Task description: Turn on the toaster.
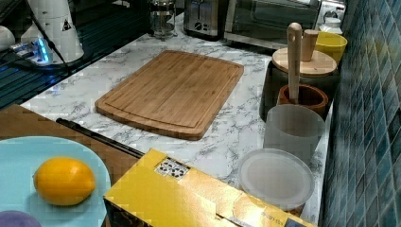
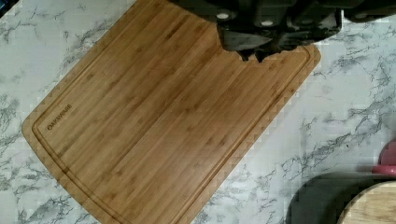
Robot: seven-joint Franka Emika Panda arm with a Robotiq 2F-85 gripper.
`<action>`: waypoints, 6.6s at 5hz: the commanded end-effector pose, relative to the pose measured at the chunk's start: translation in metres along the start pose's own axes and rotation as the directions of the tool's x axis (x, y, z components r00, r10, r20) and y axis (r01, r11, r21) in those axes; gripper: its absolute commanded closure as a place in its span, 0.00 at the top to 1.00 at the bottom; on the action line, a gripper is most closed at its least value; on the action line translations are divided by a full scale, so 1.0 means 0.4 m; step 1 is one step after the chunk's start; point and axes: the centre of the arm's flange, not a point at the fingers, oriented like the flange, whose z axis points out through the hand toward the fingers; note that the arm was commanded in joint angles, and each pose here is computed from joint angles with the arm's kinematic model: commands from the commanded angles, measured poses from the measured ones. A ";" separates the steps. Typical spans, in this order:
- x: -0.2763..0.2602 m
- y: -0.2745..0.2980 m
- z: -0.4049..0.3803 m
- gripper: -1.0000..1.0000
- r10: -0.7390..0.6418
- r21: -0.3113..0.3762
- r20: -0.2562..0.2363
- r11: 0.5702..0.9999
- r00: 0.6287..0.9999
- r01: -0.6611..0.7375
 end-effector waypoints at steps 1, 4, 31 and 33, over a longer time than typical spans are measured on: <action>-0.140 -0.054 -0.039 0.00 -0.184 0.059 -0.058 0.981 0.981 0.187; -0.382 -0.191 0.003 0.00 -0.461 0.069 -0.069 0.883 0.885 0.465; -0.962 -0.049 0.640 0.00 -0.690 -0.061 0.310 0.672 0.654 0.738; -0.959 0.012 0.795 0.00 -0.731 -0.070 0.318 0.617 0.604 0.784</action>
